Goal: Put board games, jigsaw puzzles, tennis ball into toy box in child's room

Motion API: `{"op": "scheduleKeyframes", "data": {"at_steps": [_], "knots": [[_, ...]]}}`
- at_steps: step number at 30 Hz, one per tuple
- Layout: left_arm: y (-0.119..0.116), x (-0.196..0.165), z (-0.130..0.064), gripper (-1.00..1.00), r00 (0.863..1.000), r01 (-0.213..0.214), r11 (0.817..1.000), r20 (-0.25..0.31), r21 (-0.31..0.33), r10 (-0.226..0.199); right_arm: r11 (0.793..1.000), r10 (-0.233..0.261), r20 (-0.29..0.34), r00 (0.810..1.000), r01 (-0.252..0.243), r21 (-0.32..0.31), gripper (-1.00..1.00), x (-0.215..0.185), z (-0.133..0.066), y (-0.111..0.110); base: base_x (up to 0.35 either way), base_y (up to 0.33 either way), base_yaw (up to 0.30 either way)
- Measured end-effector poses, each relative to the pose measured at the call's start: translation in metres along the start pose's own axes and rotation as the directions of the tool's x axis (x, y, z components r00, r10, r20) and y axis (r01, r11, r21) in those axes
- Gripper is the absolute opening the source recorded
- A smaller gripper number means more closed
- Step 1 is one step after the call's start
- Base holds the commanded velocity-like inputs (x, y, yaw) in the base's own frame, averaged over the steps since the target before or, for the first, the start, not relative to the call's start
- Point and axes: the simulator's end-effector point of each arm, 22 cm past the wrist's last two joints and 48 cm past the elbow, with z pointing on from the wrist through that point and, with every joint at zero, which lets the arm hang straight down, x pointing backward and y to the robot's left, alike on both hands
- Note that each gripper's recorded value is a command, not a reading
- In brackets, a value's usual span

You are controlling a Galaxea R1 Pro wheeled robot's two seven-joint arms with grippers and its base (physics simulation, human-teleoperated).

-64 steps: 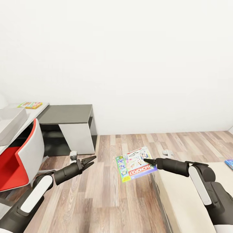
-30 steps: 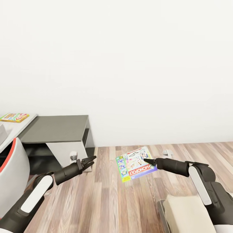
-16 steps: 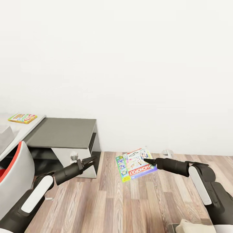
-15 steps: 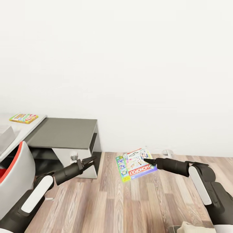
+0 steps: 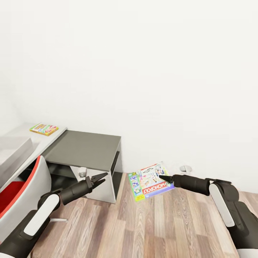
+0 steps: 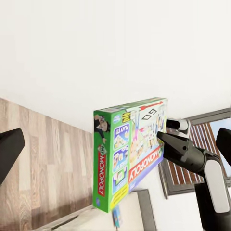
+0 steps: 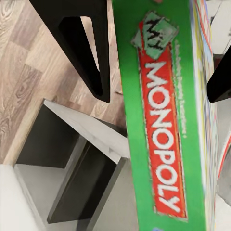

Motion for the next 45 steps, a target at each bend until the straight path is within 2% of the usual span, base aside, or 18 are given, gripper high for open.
{"op": "scheduleKeyframes", "data": {"at_steps": [8,20,39,45], "knots": [[-0.007,-0.002,0.000,1.00,1.000,-0.011,1.000,0.002,0.008,0.011,1.000,-0.006,0.008,1.000,0.006,-0.004,-1.00,-0.004,-0.003,0.004,0.024,0.000,0.169],[-0.029,-0.007,0.001,1.00,0.999,-0.050,0.998,0.008,0.041,0.050,1.000,-0.017,0.021,1.000,0.017,-0.005,-1.00,-0.009,-0.008,0.009,0.005,0.000,0.130],[-0.037,-0.004,0.004,1.00,0.998,-0.057,0.997,0.002,0.055,0.057,1.000,-0.018,0.035,0.999,0.018,-0.007,-1.00,-0.014,-0.011,0.010,0.000,0.000,0.018],[-0.045,-0.004,0.006,1.00,0.998,-0.068,0.995,0.002,0.071,0.068,1.000,-0.027,0.048,0.998,0.028,-0.010,-1.00,-0.023,-0.012,0.013,0.000,0.000,0.001]]}}
